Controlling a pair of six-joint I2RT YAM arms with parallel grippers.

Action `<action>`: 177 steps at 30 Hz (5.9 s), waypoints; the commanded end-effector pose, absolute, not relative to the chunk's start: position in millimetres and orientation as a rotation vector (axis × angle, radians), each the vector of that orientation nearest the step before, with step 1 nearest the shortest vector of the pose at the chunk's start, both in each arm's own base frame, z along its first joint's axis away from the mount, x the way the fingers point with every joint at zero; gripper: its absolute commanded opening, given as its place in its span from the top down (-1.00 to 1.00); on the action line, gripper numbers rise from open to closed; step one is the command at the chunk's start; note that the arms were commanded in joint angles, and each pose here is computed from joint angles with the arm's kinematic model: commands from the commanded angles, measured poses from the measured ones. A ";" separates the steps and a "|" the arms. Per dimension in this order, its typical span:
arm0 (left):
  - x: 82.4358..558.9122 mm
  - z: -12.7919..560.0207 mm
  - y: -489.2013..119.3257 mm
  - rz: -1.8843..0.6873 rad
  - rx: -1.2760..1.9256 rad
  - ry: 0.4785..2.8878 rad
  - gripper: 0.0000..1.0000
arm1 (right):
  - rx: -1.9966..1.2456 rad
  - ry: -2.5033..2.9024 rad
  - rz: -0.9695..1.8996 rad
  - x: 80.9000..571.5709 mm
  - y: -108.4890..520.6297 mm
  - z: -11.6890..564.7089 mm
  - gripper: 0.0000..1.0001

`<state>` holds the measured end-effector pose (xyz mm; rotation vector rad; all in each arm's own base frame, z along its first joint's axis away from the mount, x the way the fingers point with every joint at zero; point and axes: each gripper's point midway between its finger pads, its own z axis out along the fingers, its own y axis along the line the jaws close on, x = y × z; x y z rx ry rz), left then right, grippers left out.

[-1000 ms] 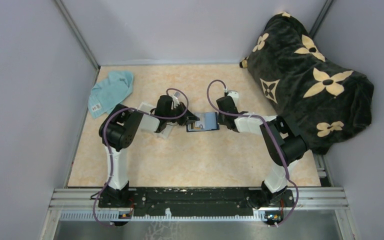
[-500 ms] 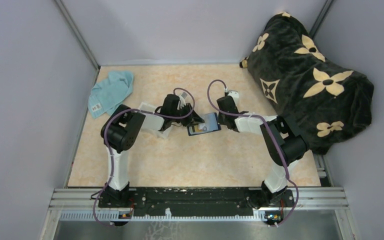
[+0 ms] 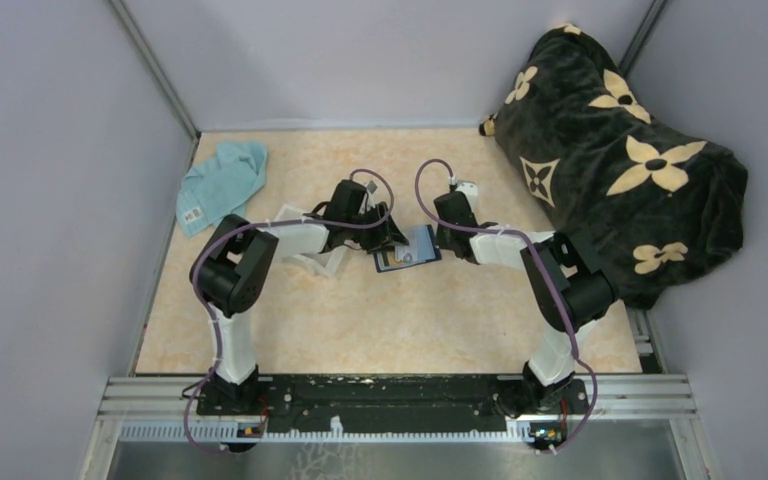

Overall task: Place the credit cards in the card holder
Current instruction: Insert the credit card into the card holder, then pick up the credit card from the storage box.

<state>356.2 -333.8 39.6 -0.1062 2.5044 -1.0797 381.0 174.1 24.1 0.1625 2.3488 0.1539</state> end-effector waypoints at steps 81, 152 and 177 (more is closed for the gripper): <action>350.9 60.7 -377.8 -0.912 0.022 2.578 0.01 | 0.116 2.443 0.124 349.6 167.6 11.8 0.99; 248.7 231.7 -145.2 -0.541 -0.772 1.936 0.00 | -0.881 2.003 0.622 363.2 448.1 176.9 0.35; 234.2 263.4 -135.5 -0.650 -0.739 1.862 0.01 | -1.124 2.016 0.547 347.2 511.0 124.4 0.34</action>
